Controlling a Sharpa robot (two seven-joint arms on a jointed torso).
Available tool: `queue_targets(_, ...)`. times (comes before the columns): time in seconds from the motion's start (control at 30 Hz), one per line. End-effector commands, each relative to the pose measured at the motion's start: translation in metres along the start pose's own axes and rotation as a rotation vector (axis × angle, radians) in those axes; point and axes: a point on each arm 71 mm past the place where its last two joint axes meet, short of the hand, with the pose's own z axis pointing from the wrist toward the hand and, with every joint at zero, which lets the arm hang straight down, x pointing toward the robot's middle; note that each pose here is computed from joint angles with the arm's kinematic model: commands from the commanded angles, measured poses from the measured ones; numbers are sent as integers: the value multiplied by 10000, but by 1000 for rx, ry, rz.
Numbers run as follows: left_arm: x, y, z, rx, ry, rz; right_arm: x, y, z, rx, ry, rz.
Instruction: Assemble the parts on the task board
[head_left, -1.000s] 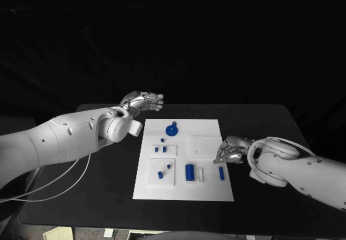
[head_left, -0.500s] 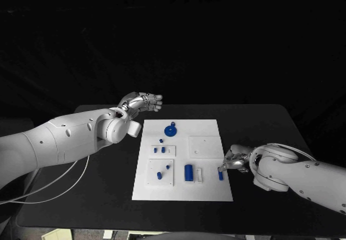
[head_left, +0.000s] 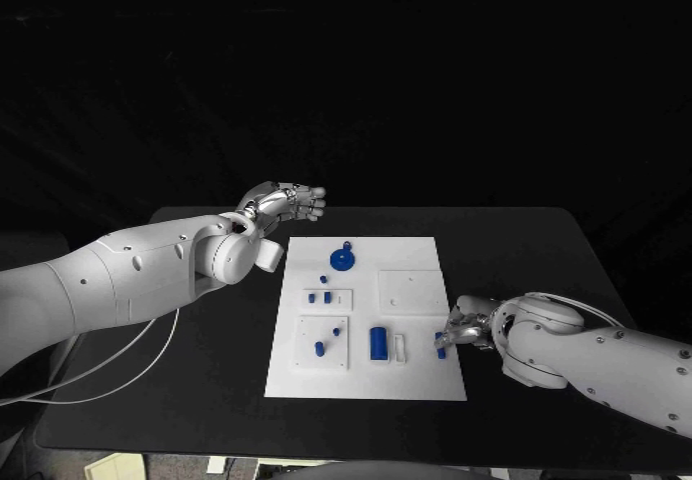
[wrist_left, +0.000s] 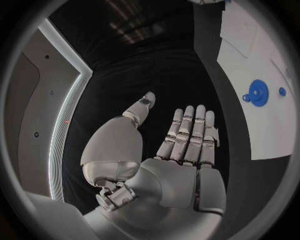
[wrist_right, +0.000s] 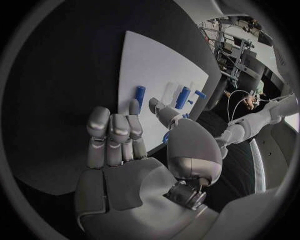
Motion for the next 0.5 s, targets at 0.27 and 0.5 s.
queue_targets(0.27, 24, -16, 3, 8, 12, -7, 107, 86, 50, 2, -42, -172)
queue_targets(0.5, 28, -14, 5, 6, 14, -8, 215, 217, 103, -23, -89, -304)
